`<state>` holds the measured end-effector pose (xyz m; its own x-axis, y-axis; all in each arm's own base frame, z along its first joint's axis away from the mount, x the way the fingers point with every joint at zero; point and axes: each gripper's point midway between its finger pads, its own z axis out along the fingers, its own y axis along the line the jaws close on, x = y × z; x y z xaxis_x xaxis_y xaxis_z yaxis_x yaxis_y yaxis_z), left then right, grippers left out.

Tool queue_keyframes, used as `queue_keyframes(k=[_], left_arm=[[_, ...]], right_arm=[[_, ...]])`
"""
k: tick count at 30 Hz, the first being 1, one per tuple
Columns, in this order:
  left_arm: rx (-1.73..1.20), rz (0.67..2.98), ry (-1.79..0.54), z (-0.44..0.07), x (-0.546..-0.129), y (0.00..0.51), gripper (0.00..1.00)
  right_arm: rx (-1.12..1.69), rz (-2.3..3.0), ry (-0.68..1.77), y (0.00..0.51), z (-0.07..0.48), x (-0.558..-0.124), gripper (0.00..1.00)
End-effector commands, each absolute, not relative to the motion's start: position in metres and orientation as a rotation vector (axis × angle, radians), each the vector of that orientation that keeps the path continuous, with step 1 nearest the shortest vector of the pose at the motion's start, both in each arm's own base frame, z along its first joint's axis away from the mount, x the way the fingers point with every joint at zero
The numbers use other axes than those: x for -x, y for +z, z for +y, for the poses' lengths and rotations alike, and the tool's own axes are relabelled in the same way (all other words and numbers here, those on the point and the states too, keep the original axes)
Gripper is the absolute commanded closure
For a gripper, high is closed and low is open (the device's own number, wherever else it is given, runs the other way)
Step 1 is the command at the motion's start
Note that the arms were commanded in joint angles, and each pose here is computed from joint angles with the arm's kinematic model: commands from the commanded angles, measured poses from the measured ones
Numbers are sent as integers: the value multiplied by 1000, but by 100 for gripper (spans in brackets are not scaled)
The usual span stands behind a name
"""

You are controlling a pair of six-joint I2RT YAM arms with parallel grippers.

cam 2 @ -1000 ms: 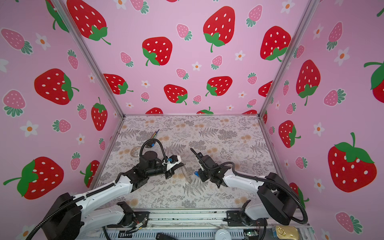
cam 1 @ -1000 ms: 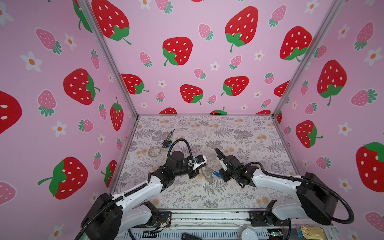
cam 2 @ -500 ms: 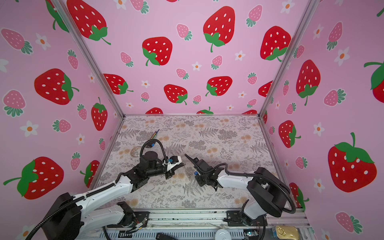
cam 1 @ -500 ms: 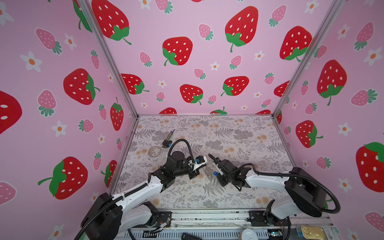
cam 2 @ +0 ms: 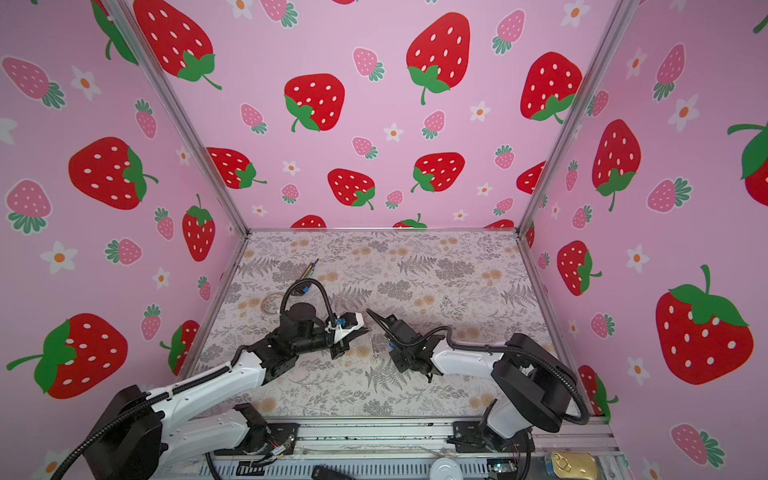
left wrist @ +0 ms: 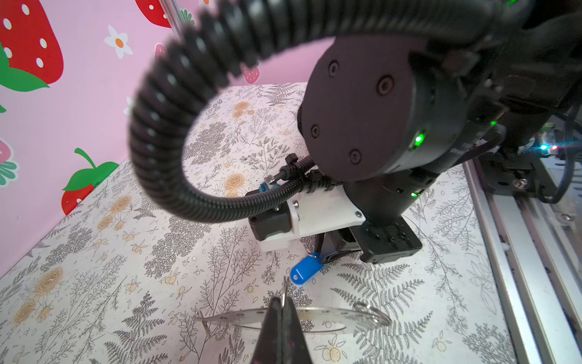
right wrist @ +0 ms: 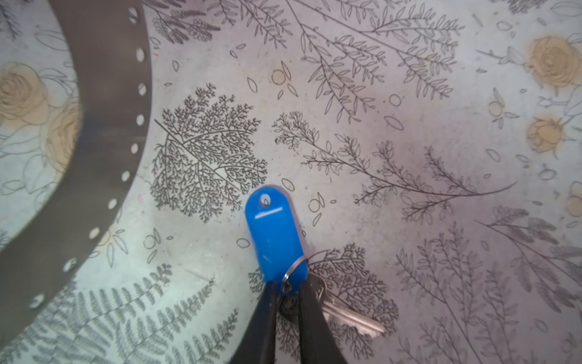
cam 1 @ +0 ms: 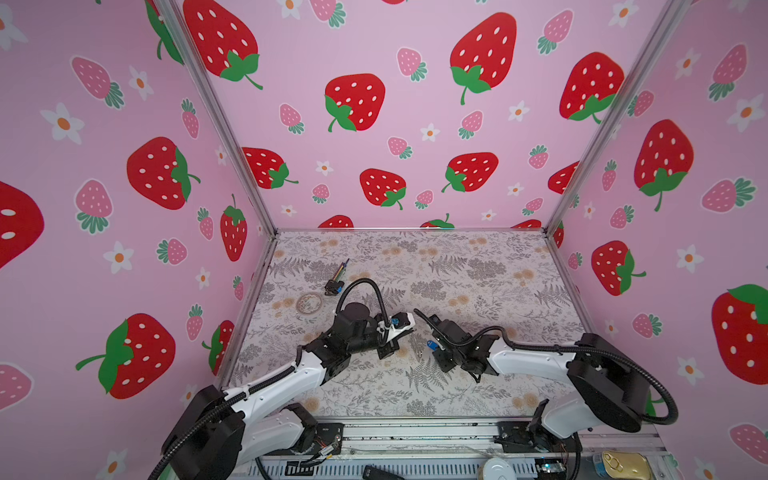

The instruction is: Put the keys on the keyring

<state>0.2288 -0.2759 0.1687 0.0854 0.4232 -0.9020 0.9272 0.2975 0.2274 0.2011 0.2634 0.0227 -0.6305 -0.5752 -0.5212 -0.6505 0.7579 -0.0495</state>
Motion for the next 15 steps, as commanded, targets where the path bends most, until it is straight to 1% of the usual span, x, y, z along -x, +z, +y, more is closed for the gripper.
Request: queue_keyframes(k=[1, 6, 10, 15], left_arm=[[-1290, 1440, -584, -282, -234, 193, 100], [-1294, 1439, -582, -283, -233, 192, 100], [-1297, 1438, -575, -283, -233, 192, 100], [-1298, 1439, -574, -282, -232, 192, 100]], right_arm=[[915, 2434, 165, 27, 259, -200, 86], [924, 2418, 163, 32, 257, -200, 93], [941, 2398, 167, 38, 256, -199, 100], [965, 2369, 183, 46, 255, -197, 100]])
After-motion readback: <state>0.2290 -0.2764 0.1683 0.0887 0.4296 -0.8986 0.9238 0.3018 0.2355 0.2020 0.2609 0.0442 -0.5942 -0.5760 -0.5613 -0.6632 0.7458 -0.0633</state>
